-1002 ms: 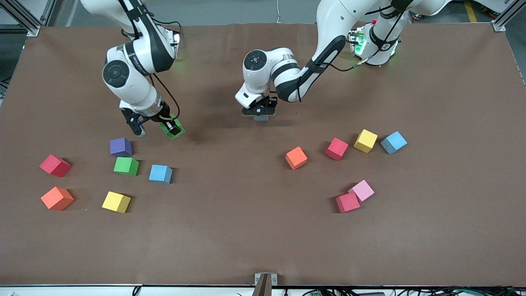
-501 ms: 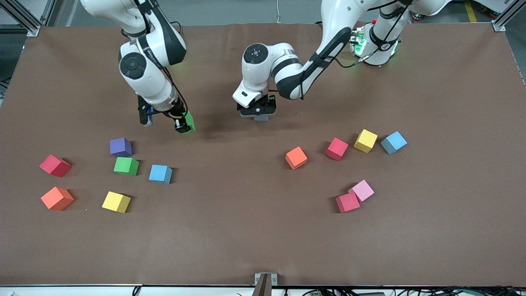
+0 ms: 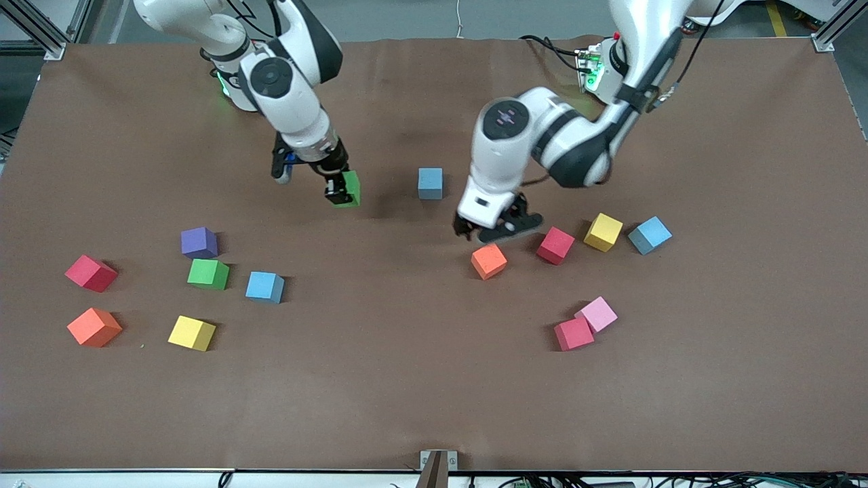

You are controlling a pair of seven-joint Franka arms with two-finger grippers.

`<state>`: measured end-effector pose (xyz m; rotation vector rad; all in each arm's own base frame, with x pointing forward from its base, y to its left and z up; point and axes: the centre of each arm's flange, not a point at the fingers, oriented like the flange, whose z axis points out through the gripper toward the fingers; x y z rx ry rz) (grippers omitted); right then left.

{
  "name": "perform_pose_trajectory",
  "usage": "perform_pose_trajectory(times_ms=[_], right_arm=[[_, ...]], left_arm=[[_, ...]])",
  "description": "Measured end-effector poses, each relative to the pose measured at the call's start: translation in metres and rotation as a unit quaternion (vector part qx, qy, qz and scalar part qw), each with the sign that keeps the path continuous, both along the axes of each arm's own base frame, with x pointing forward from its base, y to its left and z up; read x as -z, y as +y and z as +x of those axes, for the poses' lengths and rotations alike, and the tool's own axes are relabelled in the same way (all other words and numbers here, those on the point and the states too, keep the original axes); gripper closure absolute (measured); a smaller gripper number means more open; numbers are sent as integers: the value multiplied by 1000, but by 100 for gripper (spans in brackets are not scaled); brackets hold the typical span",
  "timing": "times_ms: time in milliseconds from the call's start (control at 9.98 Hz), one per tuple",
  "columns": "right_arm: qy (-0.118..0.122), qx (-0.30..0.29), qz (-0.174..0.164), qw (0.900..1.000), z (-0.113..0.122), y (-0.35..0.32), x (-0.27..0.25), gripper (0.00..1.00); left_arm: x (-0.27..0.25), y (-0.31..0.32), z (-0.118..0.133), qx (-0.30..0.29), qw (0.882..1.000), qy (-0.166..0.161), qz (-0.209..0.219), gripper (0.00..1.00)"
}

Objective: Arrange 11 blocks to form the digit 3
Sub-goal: 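Place green beside blue with the right gripper while the left gripper grasps red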

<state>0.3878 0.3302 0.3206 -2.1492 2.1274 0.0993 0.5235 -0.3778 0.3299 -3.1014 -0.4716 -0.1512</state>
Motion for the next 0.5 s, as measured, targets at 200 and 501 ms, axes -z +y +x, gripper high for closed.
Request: perform_pose_trajectory(times_ms=[200,501], right_arm=[[21,33,-11,999,-11,34,28,41],[33,47,-23,998,-14,59,58,41]], left_arm=[[12,64,36,-18,1000,11,8,0],[54,103,39,-108,993,48,19,0]])
